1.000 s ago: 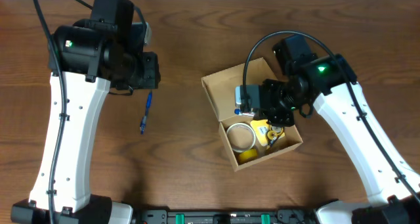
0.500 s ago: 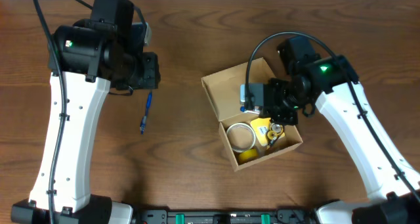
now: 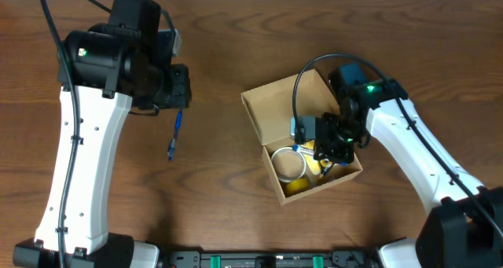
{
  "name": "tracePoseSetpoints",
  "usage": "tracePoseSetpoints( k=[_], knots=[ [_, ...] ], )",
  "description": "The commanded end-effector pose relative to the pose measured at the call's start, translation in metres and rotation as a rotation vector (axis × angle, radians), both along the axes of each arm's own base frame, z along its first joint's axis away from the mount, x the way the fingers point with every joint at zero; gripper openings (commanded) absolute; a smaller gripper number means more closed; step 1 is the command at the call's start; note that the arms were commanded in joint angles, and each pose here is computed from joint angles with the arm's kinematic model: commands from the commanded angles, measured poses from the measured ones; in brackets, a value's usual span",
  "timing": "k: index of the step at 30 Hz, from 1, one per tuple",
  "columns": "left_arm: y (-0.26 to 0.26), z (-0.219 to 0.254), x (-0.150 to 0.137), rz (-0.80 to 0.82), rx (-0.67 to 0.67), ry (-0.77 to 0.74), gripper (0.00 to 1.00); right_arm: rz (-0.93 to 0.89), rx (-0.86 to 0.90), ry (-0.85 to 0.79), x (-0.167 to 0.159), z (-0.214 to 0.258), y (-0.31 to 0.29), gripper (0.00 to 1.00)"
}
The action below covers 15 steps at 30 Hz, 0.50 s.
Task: Pack container
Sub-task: 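Lower the blue marker into the box beside the tape rolls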
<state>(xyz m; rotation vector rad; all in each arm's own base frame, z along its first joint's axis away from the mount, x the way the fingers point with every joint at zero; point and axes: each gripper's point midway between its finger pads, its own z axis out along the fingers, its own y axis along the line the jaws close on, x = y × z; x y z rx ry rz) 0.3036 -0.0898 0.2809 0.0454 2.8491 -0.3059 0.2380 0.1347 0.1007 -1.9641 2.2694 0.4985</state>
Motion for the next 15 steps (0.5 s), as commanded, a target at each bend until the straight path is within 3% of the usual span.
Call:
tracePoseSetpoints(
  k=[1, 15],
  knots=[
    [0.001, 0.004, 0.0, -0.007, 0.005, -0.023, 0.45, -0.015, 0.031, 0.024, -0.003, 0.002, 0.003, 0.06],
    [0.0, 0.006, 0.005, -0.007, 0.001, -0.044, 0.48, 0.013, 0.085, 0.144, -0.033, 0.01, 0.011, 0.04]
  ],
)
